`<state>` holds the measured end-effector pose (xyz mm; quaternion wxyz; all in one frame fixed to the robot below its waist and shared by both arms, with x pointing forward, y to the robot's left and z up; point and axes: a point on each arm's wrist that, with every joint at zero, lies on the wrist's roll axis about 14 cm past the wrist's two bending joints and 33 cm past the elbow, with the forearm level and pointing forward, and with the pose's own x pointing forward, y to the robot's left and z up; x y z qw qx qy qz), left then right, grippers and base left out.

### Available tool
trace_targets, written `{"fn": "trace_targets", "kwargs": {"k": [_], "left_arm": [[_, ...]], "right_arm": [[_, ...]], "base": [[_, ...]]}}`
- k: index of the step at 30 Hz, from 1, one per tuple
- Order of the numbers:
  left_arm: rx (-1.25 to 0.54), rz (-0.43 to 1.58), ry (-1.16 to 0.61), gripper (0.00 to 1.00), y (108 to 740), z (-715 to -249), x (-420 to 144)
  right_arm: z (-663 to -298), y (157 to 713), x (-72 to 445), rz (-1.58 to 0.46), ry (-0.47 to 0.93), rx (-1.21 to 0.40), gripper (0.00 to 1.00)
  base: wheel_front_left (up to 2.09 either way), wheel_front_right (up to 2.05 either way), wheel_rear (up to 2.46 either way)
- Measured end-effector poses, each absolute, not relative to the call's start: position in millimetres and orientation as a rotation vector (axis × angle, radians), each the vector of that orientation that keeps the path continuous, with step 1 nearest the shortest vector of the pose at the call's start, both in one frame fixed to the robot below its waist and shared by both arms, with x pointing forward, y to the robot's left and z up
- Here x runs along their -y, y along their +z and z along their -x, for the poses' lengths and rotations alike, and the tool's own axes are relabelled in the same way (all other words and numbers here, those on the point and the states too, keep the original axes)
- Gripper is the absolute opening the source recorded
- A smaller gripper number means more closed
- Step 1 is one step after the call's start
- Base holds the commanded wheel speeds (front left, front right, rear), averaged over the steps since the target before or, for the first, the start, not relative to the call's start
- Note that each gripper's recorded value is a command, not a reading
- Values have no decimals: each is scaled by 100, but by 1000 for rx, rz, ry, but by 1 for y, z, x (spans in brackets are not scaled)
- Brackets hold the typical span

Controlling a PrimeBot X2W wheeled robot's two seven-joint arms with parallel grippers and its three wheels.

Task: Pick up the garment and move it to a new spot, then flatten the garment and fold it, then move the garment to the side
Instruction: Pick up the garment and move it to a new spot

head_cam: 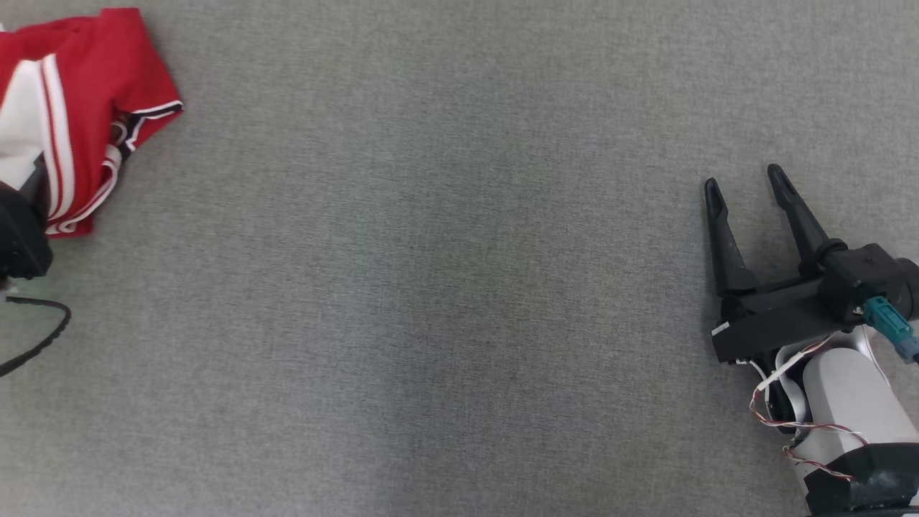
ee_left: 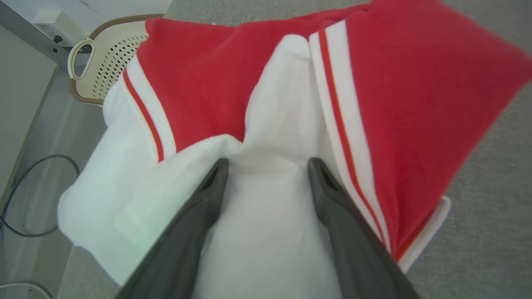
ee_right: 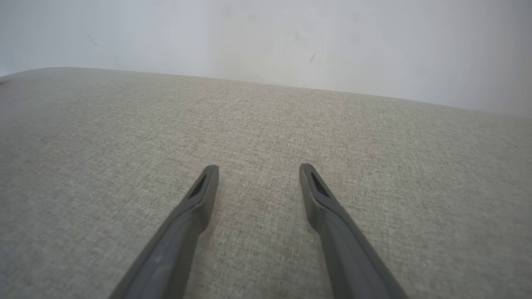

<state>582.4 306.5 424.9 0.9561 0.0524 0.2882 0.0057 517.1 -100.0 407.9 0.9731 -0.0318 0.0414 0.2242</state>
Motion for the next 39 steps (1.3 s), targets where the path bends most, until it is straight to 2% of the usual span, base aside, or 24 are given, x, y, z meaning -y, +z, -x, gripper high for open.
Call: {"fn": "trace_targets", "kwargs": {"k": [14,15,16,17,25,39], "left_arm": [[-714,-40,-1,100,387,-583,-297],[-720,-31,2,82,385,-583,-297],[-721,-18,2,28,385,-583,-296],[-721,-13,1,0,385,-583,-295],[-684,-29,-12,0,394,-582,-290],[-369,-236,-115,0,482,-589,-274]], "right_arm": [[-521,401,110,60,421,-92,100],[-521,401,111,59,420,-92,100],[-521,401,111,58,418,-92,100],[-521,401,111,56,416,-91,100],[-520,411,114,55,400,-77,100],[-492,433,107,4,377,-81,100]], "base": [[0,0,0],[0,0,0],[0,0,0],[0,0,0],[0,0,0],[0,0,0]]}}
